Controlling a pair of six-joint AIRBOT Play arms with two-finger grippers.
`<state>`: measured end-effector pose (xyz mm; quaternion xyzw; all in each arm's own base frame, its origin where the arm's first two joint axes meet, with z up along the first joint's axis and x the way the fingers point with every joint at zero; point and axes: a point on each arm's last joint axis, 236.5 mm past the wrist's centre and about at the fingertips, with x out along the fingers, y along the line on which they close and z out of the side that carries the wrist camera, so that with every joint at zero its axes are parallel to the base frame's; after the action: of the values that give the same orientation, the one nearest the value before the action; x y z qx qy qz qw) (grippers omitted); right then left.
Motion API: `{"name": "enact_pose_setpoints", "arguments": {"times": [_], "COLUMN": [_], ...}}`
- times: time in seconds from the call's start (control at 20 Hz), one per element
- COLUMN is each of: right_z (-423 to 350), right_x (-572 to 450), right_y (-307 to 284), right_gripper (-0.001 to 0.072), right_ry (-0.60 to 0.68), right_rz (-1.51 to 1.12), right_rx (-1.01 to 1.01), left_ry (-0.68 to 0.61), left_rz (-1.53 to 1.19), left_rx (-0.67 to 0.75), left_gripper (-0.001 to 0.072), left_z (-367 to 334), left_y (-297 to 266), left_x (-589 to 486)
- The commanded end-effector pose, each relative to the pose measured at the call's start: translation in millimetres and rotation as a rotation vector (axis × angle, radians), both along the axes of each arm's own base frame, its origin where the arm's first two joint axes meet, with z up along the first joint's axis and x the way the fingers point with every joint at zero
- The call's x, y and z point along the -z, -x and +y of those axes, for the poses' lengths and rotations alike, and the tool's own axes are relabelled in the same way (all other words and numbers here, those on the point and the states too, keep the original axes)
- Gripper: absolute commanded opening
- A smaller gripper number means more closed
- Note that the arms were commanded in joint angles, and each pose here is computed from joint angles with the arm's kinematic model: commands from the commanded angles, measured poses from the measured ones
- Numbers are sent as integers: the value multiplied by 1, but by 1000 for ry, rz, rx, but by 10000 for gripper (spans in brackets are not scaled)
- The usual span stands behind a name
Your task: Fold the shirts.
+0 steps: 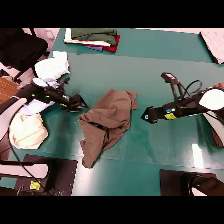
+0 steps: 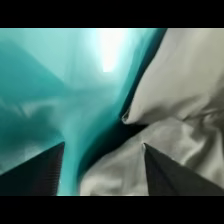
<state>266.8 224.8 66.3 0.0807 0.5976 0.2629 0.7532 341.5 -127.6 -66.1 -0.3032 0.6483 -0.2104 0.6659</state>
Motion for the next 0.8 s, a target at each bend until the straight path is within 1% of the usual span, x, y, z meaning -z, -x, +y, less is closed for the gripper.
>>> {"name": "enact_pose_setpoints", "arguments": {"times": [0.0,0.1,0.15,0.2,0.35,0.4,0.45,0.6,0.75], "right_z": [-8,-19,-24,-30,-48,-49,-45,-17,5], "right_x": [-20,-28,-30,-30,-15,-8,-3,10,30], "right_y": [-10,-17,-19,-20,-22,-25,-30,-57,-87], "right_gripper": [706,706,706,706,707,707,707,707,707], "right_ry": [-36,-47,-48,-44,-10,-12,-41,-228,-350], "right_rz": [-62,-88,-92,-89,-19,-2,18,80,110], "right_rx": [60,100,115,128,155,145,135,136,181], "left_ry": [17,7,17,37,36,15,-9,-88,-146], "left_rz": [31,8,-3,-25,-126,-174,-234,-407,-514], "left_rx": [76,80,67,63,95,100,110,137,150], "left_gripper": [549,547,399,28,26,25,26,26,26], "left_z": [-35,-44,-46,-49,-46,-41,-37,-25,-17], "left_y": [8,5,1,-4,-21,-30,-38,-55,-64], "left_x": [31,33,30,25,-11,-28,-50,-109,-143]}}
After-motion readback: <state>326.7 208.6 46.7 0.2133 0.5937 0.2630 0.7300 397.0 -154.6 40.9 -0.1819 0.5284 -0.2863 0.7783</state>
